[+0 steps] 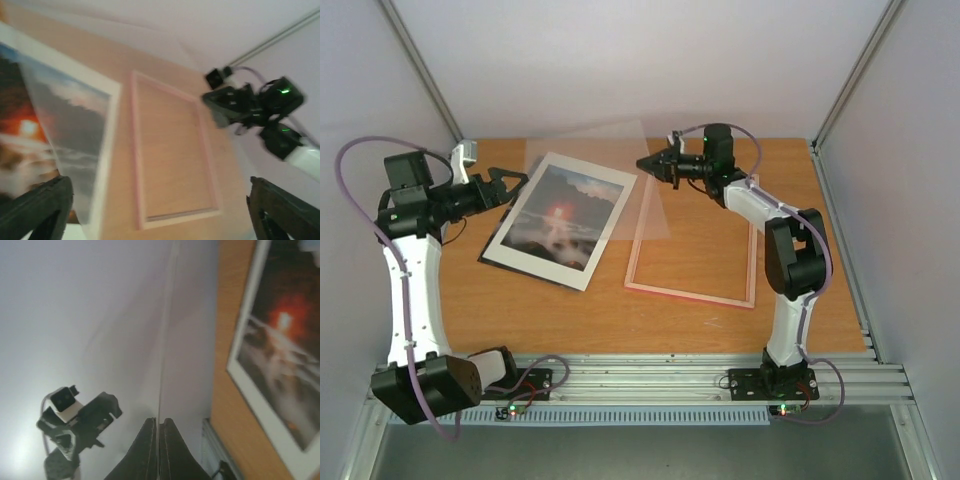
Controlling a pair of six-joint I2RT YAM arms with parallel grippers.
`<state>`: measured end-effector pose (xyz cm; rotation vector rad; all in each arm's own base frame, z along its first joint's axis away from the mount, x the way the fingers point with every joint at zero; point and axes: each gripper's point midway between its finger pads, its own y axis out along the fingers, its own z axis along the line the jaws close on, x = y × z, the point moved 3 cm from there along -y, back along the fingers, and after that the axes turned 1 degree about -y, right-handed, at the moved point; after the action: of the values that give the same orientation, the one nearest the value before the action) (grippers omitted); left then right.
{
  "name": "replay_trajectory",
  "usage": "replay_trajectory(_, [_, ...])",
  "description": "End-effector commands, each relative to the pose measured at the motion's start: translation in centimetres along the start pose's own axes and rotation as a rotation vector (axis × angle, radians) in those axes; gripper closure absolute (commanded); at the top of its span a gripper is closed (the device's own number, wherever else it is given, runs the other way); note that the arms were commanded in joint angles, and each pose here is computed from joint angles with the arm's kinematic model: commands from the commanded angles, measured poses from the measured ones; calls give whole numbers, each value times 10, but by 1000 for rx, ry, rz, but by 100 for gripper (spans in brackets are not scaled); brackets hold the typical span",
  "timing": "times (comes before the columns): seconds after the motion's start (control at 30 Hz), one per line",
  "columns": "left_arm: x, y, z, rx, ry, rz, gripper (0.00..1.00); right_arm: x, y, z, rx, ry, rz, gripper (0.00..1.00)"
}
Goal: Put the photo into the frame
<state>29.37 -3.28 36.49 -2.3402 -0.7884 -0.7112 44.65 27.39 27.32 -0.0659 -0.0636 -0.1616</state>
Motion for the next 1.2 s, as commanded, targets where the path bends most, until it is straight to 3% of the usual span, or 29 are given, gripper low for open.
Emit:
replay_trajectory(0.0, [-6, 1, 49, 269, 59, 1, 1, -6, -29, -46, -165, -89, -18, 99])
replay_trajectory(0.3, [-7, 12, 71, 302, 68, 53, 1, -11, -79, -136, -450, -176, -27, 99])
replay_trajectory(0.77, [-16, 41, 113, 283, 18, 91, 1, 10, -146, -159, -541, -188, -186, 99])
replay_trajectory(0.97, [-10, 43, 118, 295, 28, 92, 1, 11, -152, -169, -559, -186, -211, 99])
replay_trajectory(1.17, [-7, 45, 120, 295, 24, 94, 1, 22, -184, -177, -592, -152, -299, 99])
